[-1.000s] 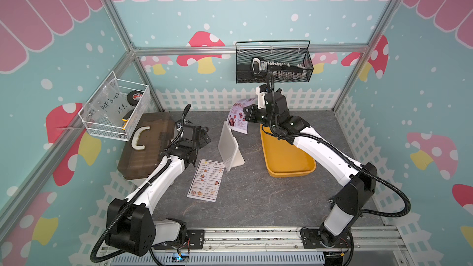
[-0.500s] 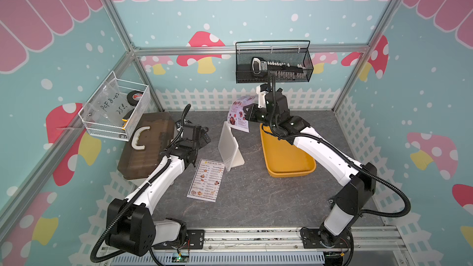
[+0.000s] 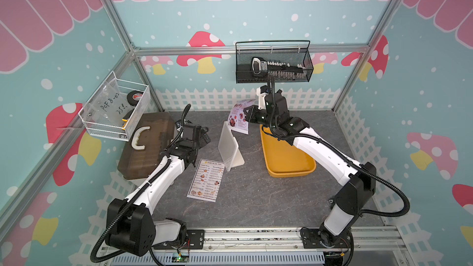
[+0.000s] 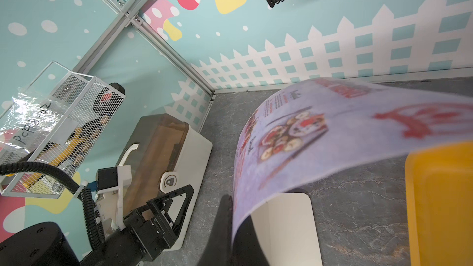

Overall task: Replace the menus in the menu holders
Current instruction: Insert the menu into the menu holder.

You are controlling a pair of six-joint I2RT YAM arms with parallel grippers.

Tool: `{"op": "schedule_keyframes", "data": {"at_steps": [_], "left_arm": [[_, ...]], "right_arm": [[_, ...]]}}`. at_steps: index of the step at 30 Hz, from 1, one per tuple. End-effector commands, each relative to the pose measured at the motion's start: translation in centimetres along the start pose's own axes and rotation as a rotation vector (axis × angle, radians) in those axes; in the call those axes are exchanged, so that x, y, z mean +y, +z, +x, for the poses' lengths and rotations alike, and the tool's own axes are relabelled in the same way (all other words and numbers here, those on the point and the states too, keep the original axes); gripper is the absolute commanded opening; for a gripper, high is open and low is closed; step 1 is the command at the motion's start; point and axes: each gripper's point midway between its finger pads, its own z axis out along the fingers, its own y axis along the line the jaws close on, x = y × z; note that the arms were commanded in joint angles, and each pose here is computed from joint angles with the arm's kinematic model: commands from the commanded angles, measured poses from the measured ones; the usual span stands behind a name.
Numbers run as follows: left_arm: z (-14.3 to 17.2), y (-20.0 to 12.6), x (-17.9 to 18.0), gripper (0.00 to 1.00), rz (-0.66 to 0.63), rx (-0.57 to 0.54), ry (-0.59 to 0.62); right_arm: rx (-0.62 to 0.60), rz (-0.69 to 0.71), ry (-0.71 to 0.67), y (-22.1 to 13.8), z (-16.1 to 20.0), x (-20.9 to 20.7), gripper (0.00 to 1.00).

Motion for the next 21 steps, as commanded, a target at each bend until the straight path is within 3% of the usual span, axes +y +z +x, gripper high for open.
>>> {"op": "schedule_keyframes", "data": {"at_steps": [1,21], "left_arm": [[-1.4,-0.5,-0.3,0.98,0.007,-0.034,-0.013],[-1.9,-0.5,-1.0,0.97,0.033,-0.043,-0.029]], "right_arm": [[0.001,-0.019,0.003,-0.1,0.2,0.2,0.00],[0.001,0.005,-0.011,2.0,1.4,0.6,0.00]]}}
